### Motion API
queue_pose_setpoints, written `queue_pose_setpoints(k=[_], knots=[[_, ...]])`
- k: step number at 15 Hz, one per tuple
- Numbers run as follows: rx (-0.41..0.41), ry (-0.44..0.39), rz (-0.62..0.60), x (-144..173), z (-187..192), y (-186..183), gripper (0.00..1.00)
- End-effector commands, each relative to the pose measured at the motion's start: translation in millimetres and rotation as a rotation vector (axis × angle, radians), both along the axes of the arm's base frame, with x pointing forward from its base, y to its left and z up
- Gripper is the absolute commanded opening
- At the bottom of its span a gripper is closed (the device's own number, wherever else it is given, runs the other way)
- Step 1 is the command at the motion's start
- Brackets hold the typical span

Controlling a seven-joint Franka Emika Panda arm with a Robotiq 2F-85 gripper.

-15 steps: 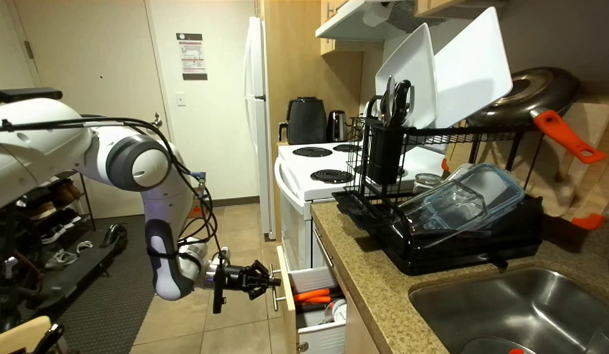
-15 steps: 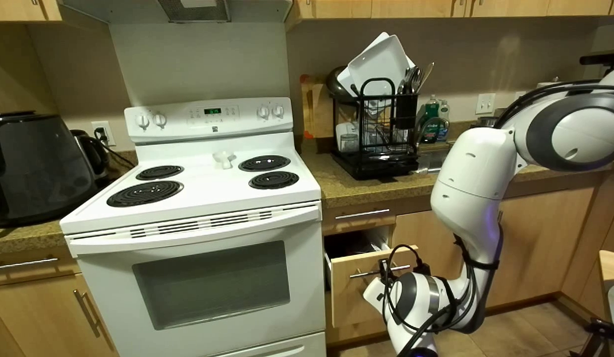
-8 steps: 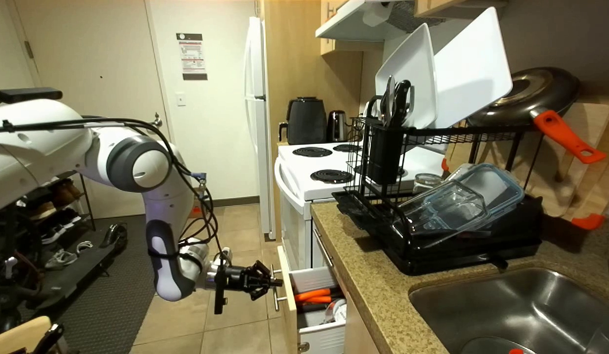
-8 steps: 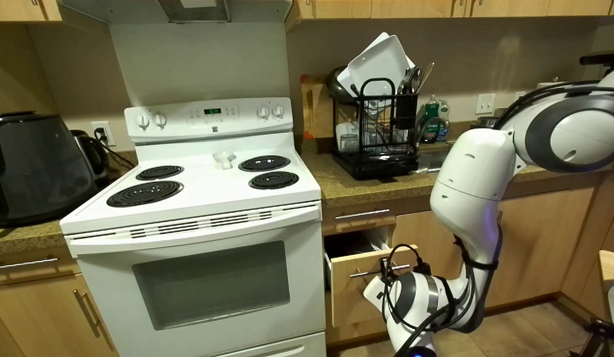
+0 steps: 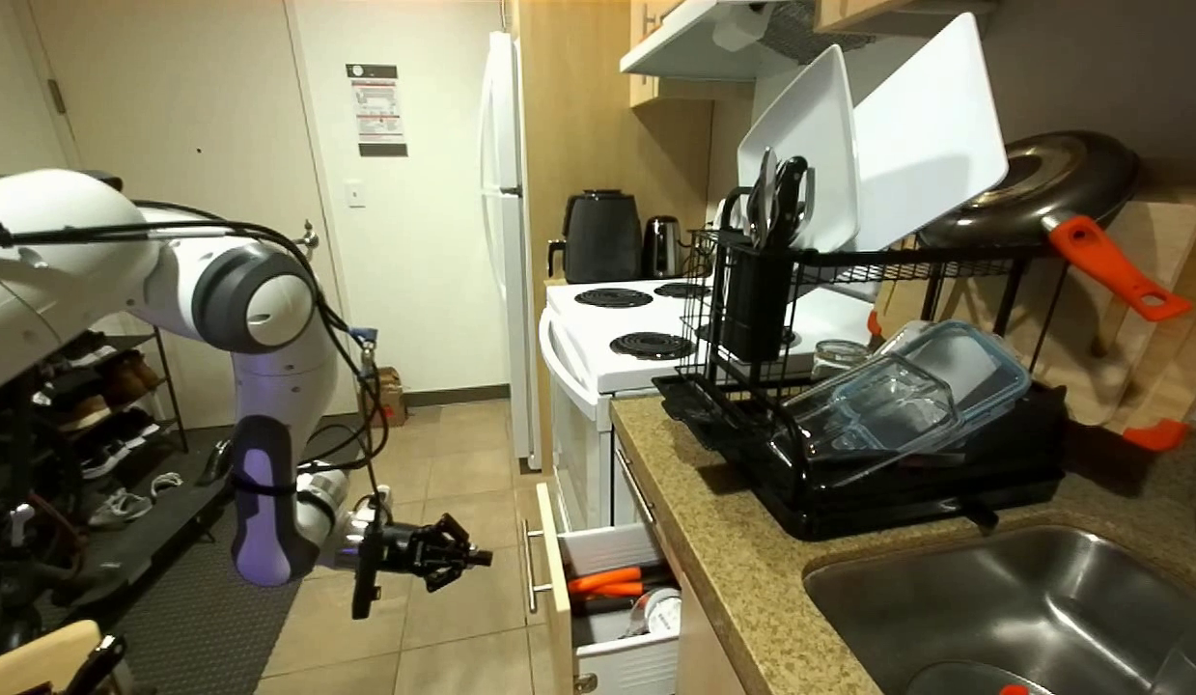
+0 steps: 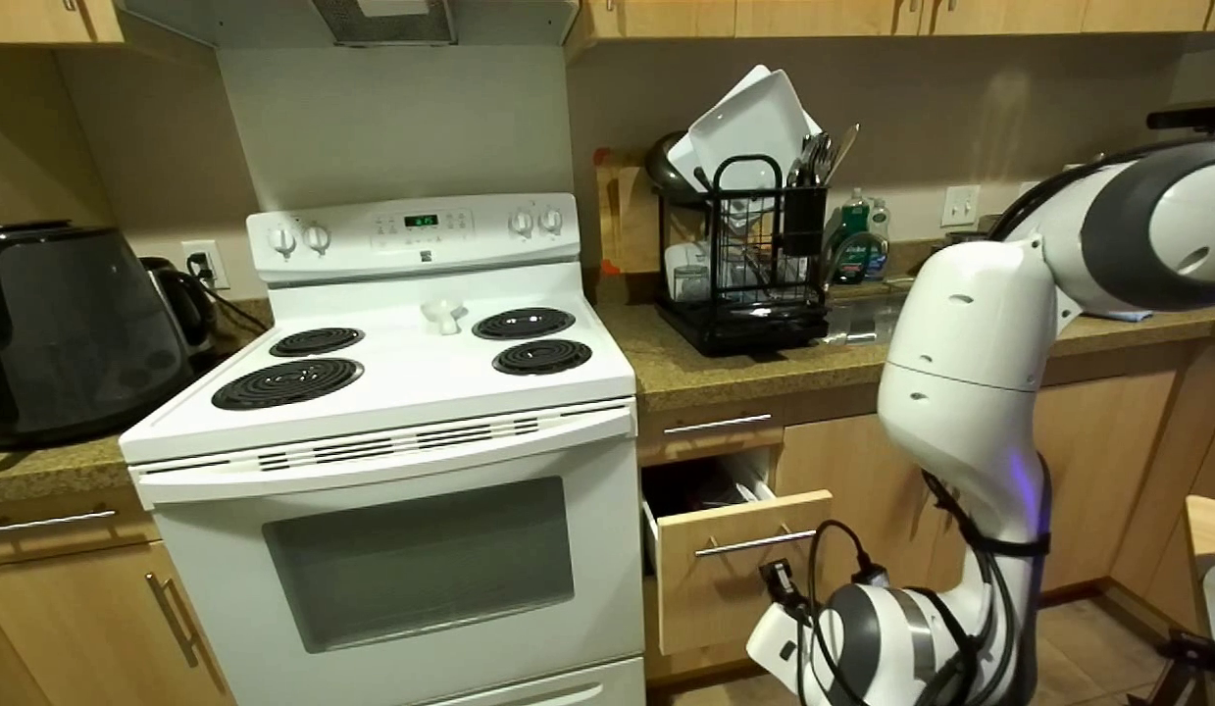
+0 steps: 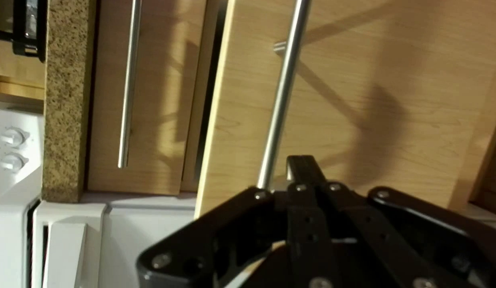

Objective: Close the open drawer

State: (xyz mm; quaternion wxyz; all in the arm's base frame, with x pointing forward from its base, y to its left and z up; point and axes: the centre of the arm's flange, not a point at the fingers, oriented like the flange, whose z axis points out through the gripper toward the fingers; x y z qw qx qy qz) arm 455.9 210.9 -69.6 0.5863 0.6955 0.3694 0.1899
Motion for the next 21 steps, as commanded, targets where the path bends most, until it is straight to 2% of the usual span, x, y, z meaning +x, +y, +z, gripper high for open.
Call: queue_pose_setpoints(k=[1, 5, 9, 13, 21], knots=[[0.066, 0.039, 0.076, -54, 28, 19, 0.0], [0.081, 0.084, 0.126, -80, 31, 31, 0.0], [0.055, 0.091, 0.144, -79, 27, 24, 0.0], [0.009, 0.077, 0.128, -60, 16, 6, 0.0], [-0.062, 0.041, -0.011, -10, 2, -49, 0.0]])
